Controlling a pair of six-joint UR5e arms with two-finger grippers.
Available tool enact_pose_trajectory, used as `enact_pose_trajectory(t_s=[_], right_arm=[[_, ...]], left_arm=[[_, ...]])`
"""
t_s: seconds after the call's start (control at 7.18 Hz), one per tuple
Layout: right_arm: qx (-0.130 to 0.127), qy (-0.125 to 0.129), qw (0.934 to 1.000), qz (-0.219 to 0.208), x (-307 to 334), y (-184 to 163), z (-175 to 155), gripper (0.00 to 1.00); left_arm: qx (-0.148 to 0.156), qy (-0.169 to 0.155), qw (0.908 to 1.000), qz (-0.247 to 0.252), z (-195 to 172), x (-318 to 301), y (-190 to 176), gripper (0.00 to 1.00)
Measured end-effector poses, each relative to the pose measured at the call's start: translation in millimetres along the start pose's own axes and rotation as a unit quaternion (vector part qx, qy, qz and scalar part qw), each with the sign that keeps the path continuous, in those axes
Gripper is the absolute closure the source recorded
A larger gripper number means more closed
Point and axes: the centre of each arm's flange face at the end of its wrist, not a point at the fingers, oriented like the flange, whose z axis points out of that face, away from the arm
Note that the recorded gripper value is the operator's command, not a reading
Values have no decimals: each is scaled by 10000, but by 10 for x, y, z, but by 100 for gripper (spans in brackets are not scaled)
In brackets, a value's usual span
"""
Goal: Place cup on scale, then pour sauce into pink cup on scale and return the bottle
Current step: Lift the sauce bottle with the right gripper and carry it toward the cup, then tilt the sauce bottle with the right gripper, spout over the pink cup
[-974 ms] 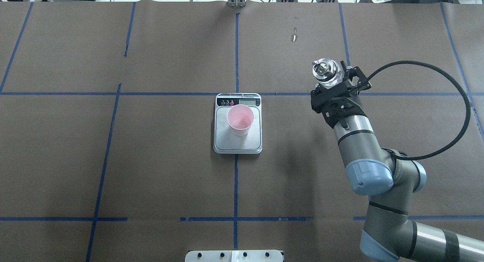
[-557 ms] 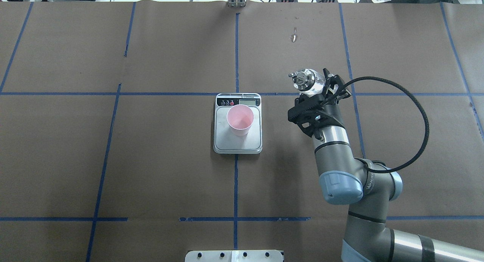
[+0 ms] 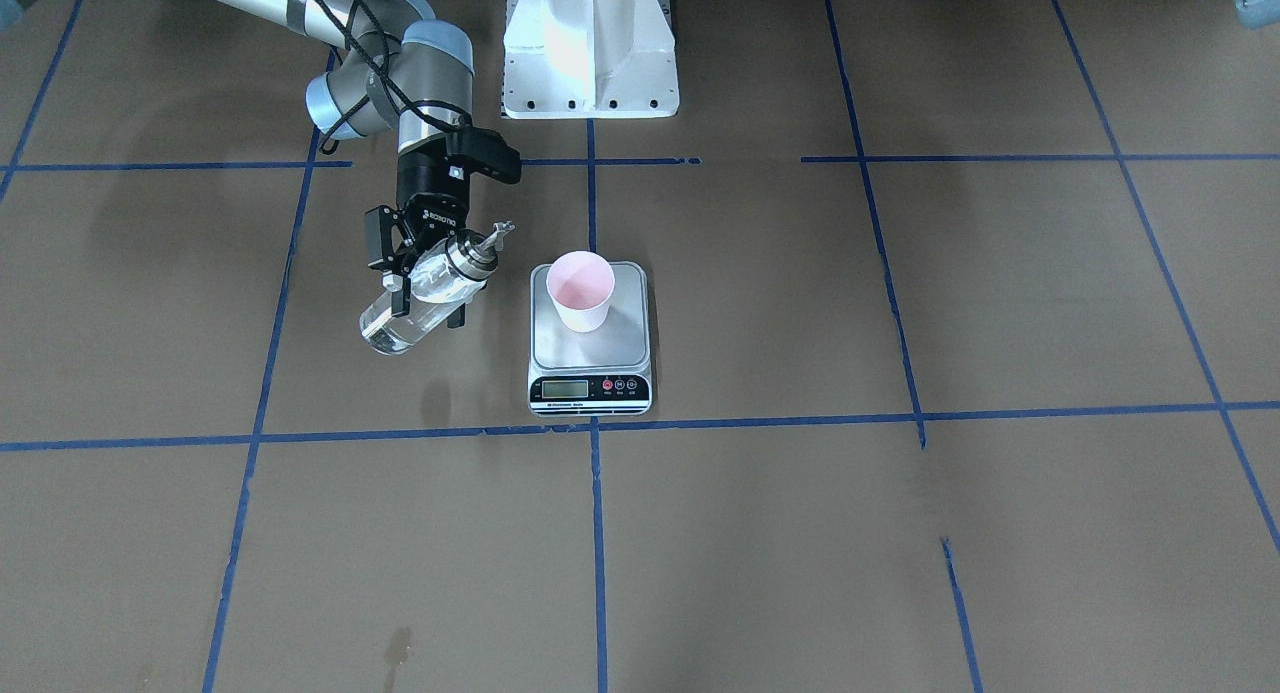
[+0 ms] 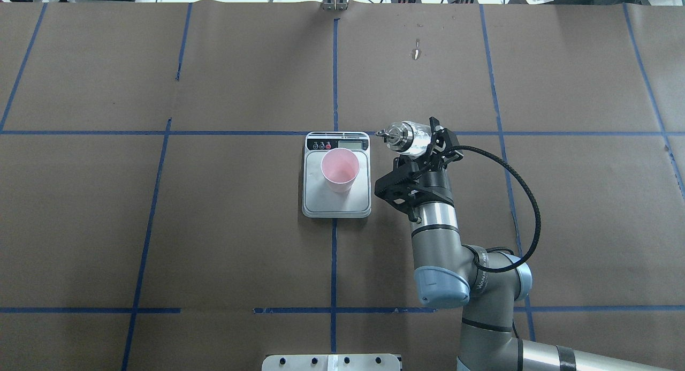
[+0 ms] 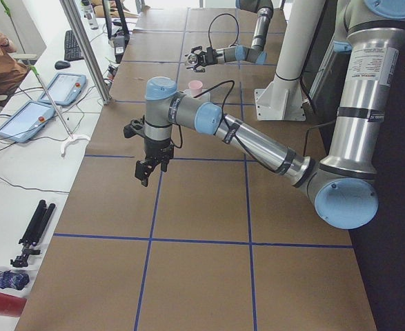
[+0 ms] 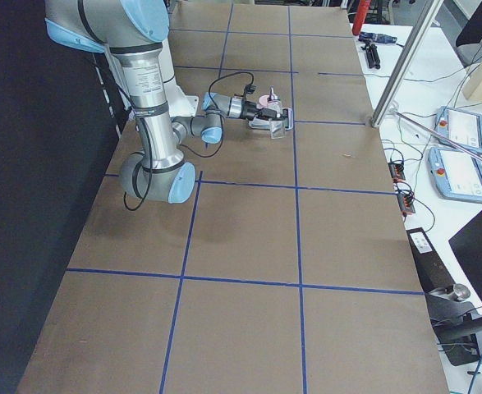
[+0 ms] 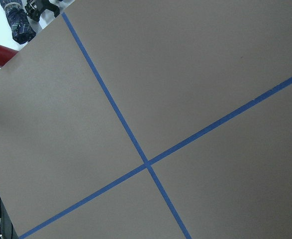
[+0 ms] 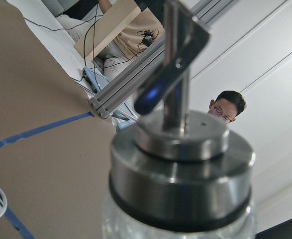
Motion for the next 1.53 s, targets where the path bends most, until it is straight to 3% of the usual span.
enact_pose_trajectory(t_s=[0.56,1.11,1.53], right_arm=[[-10,291,9945,-1003,-41,-67,13,100],[-65,708,9805,-1832,-75,-222,30,100],[-97,963,9651,-2433,-90,-157,57,100]], left_arm=[[-5,2,10000,5,9,0,0,0],[-11,3,10000,-3,15,-7,2,0],[-12,-2,10000,-3,11,-6,3,0]])
